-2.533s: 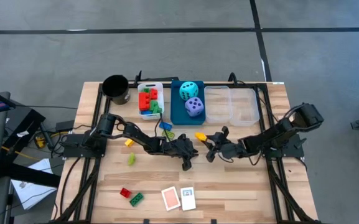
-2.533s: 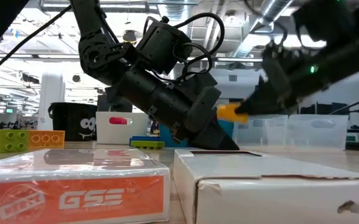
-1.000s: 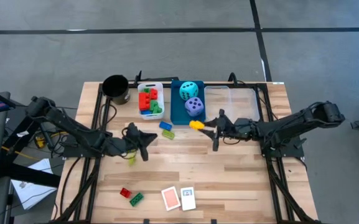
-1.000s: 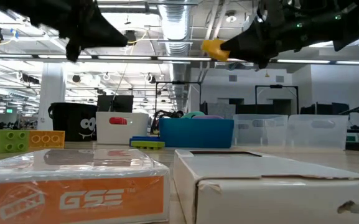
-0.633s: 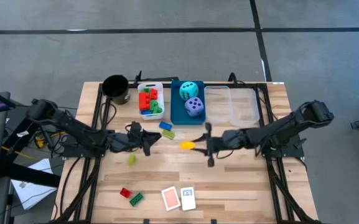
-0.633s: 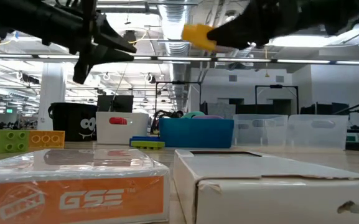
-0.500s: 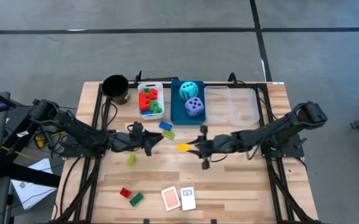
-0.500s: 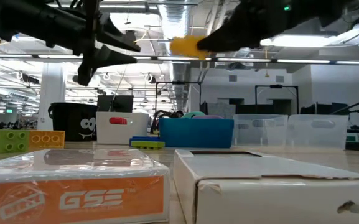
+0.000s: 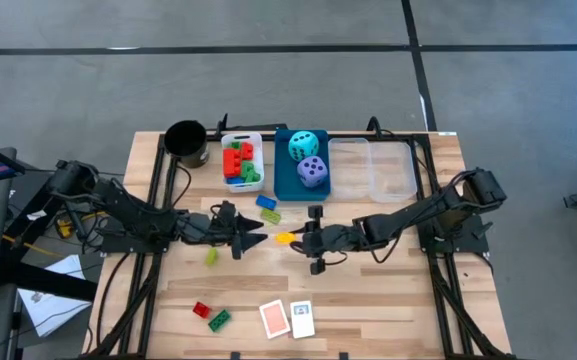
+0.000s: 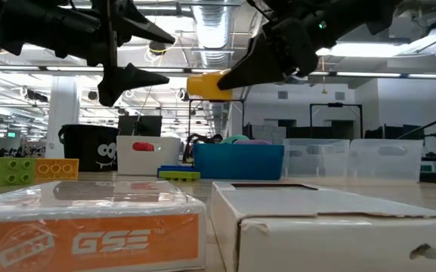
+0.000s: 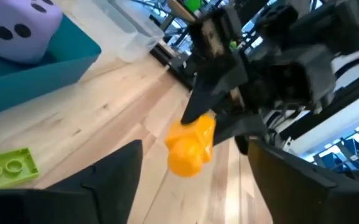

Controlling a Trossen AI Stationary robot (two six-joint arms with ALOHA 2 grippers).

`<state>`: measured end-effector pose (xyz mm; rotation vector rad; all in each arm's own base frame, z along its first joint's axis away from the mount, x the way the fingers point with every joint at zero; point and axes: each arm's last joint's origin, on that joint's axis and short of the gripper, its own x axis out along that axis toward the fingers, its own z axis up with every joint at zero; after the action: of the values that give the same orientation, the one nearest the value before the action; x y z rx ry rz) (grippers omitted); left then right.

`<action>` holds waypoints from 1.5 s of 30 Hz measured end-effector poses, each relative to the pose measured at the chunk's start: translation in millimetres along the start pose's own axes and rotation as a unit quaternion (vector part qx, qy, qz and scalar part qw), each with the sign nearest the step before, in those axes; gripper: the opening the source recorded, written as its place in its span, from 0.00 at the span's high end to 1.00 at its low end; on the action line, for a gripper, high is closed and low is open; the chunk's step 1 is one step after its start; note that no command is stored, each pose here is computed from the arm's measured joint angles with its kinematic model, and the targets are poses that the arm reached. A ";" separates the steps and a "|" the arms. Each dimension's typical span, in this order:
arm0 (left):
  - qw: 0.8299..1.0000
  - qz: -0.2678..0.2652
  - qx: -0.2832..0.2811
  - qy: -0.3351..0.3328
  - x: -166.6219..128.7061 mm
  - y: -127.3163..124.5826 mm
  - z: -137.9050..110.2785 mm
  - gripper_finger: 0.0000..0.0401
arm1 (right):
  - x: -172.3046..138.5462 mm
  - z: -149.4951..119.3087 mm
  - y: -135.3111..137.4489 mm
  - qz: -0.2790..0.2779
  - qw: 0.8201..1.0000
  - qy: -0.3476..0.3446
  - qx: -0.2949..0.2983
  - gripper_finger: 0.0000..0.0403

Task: Pick & Place Toys
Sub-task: Put the large yellow game piece into the white bin

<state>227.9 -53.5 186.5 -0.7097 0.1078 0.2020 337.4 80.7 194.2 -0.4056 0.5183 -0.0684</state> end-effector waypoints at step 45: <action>1.000 -0.021 -0.009 0.022 43.0 -8.7 -2.3 0.26 | -4.1 15.0 -0.2 -0.055 0.997 -0.053 0.012 0.72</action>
<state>271.6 -55.1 183.2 -0.7347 0.1325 0.1485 341.3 86.6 208.0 -0.4114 0.3892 -0.1592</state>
